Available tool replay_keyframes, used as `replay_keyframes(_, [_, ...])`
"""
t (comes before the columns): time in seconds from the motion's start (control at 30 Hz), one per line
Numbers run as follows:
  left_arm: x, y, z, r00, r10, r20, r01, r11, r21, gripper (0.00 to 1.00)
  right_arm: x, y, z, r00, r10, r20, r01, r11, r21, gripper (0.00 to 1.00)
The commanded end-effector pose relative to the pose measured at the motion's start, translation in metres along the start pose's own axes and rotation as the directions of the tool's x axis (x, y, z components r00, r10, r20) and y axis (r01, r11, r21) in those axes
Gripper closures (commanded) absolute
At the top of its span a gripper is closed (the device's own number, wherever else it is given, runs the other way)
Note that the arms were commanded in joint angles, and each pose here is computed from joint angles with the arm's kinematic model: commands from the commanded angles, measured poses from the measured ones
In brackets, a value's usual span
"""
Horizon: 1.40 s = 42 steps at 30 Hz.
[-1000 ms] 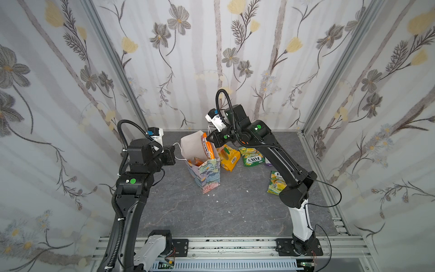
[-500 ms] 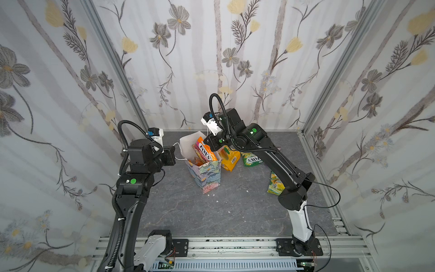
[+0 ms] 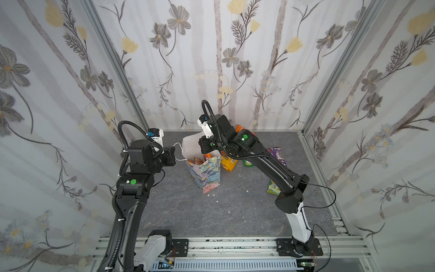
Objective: Place the snacks into the paper bag
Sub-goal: Place the snack in the paper bag, then pick up the snack from the middle-right of the table.
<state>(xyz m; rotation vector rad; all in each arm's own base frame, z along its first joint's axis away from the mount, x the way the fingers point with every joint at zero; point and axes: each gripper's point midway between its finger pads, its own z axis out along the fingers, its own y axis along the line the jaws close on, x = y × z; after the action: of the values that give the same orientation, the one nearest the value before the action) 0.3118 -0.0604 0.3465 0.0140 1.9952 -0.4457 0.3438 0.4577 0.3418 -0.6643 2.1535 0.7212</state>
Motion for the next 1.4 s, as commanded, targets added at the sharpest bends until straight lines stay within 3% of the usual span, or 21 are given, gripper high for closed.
replay_keyframes(0.0, [-0.007,-0.004,0.001,1.000,0.015,0.022,-0.016,1.000,0.019,1.00,-0.009,-0.004,-0.006,0.999,0.010,0.038,-0.011,0.999,0.032,1.00])
replay_keyframes(0.37, [-0.008,-0.004,-0.002,0.999,0.018,0.032,-0.019,1.000,0.016,1.00,-0.020,0.007,-0.019,0.997,-0.017,0.072,0.019,1.000,-0.019,1.00])
replay_keyframes(0.6, [-0.010,-0.003,-0.004,0.999,0.013,0.049,-0.013,1.000,0.006,1.00,-0.047,0.022,-0.055,0.982,-0.064,0.179,0.074,0.996,-0.052,1.00])
replay_keyframes(0.87, [-0.011,-0.005,-0.006,0.998,0.003,0.069,-0.004,1.000,0.019,1.00,-0.059,0.008,-0.089,0.965,-0.086,0.248,0.078,0.996,0.041,0.98])
replay_keyframes(1.1, [-0.022,-0.011,-0.011,0.994,-0.017,0.106,0.013,0.999,0.042,1.00,-0.050,-0.028,-0.139,0.930,-0.056,0.364,-0.010,0.984,0.178,0.94])
replay_keyframes(1.17, [-0.024,-0.012,-0.012,0.994,-0.021,0.111,0.016,0.999,0.046,1.00,-0.044,-0.042,-0.167,0.896,-0.029,0.442,-0.063,0.979,0.192,0.89])
replay_keyframes(1.23, [-0.026,-0.012,-0.012,0.994,-0.026,0.110,0.021,0.999,0.045,1.00,-0.030,-0.064,-0.190,0.863,0.019,0.505,-0.143,0.968,0.207,0.73])
replay_keyframes(1.37, [-0.025,-0.010,-0.011,0.993,-0.043,0.107,0.039,0.998,0.041,1.00,0.007,-0.118,-0.220,0.837,0.115,0.535,-0.285,0.927,0.246,0.58])
